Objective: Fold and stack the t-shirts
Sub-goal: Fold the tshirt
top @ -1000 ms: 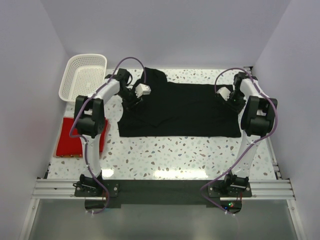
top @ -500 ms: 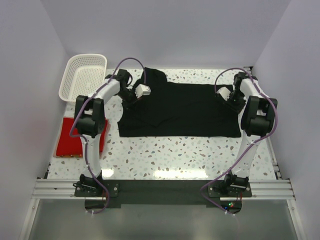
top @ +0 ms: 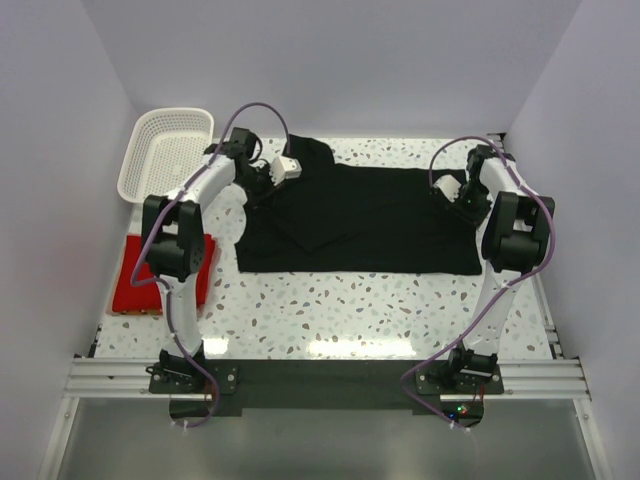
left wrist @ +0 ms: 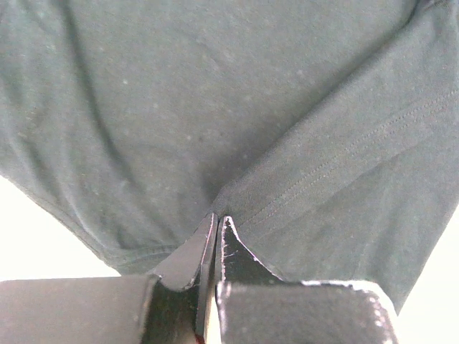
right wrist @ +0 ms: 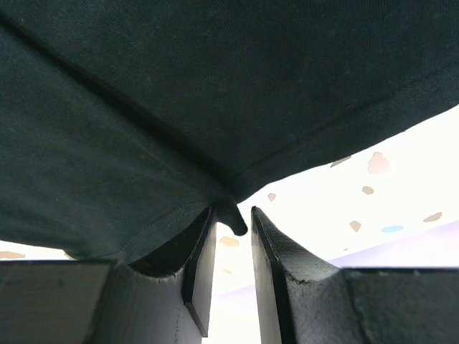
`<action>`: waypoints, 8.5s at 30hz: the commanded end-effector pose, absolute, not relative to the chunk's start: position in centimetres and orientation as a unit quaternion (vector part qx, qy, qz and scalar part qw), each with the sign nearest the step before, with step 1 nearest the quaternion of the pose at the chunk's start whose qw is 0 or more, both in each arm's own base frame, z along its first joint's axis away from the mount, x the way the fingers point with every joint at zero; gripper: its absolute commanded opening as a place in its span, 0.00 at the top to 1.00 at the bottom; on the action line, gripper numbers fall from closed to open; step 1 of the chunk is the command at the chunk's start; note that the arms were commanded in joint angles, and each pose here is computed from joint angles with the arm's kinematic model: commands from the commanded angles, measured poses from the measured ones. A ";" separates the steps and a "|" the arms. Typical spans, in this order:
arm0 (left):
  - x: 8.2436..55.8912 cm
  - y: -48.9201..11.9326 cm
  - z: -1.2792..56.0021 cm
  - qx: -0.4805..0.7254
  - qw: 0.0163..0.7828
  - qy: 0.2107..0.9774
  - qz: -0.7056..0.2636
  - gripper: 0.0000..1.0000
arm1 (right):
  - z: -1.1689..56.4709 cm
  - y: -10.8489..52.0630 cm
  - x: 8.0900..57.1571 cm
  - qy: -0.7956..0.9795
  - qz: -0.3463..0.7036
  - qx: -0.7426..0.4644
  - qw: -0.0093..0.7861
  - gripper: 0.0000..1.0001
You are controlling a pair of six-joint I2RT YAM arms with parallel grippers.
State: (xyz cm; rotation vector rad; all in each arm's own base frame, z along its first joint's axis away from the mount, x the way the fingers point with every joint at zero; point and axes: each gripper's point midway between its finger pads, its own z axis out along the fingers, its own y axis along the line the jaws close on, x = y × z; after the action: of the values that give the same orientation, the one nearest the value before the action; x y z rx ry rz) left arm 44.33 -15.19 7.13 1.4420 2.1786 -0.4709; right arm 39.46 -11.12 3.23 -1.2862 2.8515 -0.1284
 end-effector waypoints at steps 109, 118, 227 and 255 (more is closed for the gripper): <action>38.6 -15.4 6.9 0.355 0.257 0.889 -0.134 0.60 | 4.9 -5.9 31.7 0.955 0.078 -0.283 0.036 0.60; 33.7 -11.2 1.0 0.364 0.163 0.912 -0.092 0.62 | 0.7 -6.1 29.5 0.953 0.072 -0.293 -0.012 0.63; 62.2 -15.5 7.0 0.185 0.423 0.869 -0.179 0.42 | -0.1 -11.5 52.4 0.964 0.019 -0.137 0.226 1.00; 59.7 -16.4 -2.4 0.254 0.297 0.919 -0.054 0.55 | -0.1 -11.8 52.7 0.965 0.012 -0.138 0.224 1.00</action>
State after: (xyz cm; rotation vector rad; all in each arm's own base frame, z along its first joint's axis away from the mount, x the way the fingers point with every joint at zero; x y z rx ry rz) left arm 62.54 -17.89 2.26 0.6270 2.2748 -0.2323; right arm 53.80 -10.83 2.24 -0.3750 2.5837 0.0847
